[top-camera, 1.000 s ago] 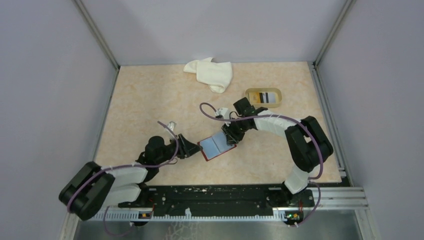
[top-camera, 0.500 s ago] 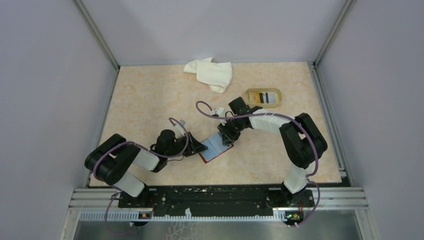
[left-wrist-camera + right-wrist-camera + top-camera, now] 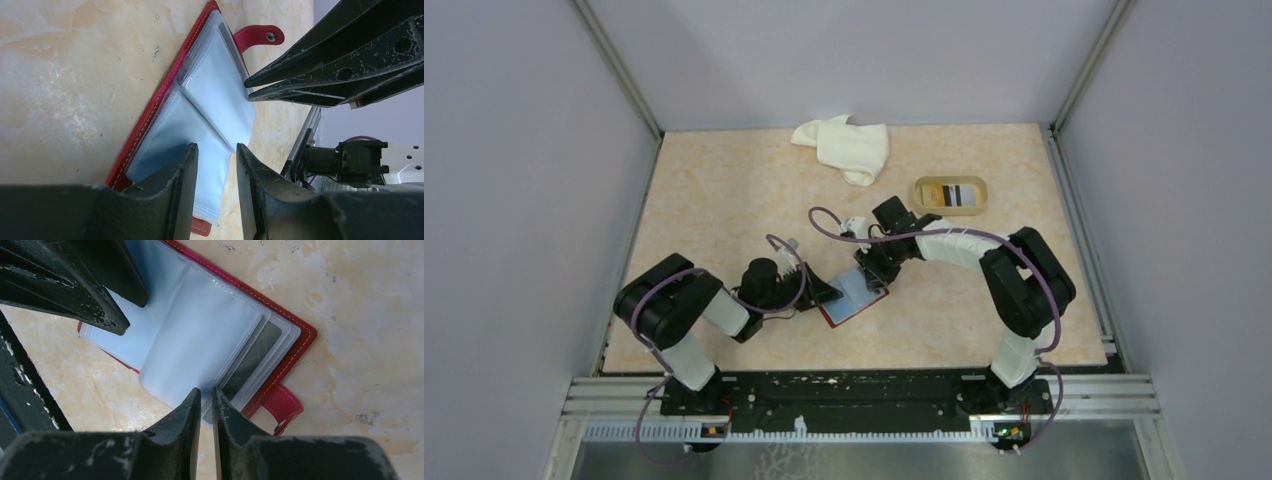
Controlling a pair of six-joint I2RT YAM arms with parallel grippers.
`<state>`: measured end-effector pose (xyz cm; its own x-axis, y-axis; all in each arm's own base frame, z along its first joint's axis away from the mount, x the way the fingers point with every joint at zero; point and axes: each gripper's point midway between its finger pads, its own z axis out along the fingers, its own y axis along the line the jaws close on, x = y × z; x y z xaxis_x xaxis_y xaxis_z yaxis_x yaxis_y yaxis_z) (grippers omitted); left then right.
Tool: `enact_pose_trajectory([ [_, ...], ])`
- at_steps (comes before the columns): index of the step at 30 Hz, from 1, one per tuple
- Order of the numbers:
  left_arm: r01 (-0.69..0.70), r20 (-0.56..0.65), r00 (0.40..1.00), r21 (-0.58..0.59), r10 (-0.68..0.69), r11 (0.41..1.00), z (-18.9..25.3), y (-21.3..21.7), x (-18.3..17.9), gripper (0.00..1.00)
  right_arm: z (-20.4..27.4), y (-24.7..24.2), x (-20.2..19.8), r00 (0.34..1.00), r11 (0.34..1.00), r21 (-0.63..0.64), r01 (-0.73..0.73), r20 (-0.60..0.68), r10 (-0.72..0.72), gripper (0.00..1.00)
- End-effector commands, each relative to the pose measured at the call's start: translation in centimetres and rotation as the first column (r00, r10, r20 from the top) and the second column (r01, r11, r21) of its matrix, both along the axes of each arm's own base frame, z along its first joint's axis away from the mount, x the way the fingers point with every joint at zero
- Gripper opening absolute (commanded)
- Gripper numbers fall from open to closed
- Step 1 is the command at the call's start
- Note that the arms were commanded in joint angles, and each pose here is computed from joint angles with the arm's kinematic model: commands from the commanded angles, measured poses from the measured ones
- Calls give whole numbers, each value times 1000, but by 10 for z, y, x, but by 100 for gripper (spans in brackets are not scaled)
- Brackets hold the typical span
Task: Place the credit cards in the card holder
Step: Open the card holder at the center of the board.
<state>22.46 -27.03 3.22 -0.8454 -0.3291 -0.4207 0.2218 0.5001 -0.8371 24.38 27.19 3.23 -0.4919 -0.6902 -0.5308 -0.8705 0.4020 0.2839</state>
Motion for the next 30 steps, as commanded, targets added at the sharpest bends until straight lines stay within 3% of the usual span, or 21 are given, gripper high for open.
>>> enact_pose_trajectory([
  [1,-3,-49,999,50,5,999,-20,5,-4,41,-7,17,-12,999,999,-6,-33,-17,33,14],
  [8,-5,-65,998,53,8,999,-25,6,-5,41,-4,18,-7,993,996,-74,-43,102,50,13],
  [20,-24,-78,997,64,29,998,-26,9,-6,34,-2,23,-13,986,993,-90,-82,135,94,18],
  [30,-16,-82,996,50,20,999,-26,6,-6,30,-2,30,-21,979,988,-105,-114,157,130,13],
])
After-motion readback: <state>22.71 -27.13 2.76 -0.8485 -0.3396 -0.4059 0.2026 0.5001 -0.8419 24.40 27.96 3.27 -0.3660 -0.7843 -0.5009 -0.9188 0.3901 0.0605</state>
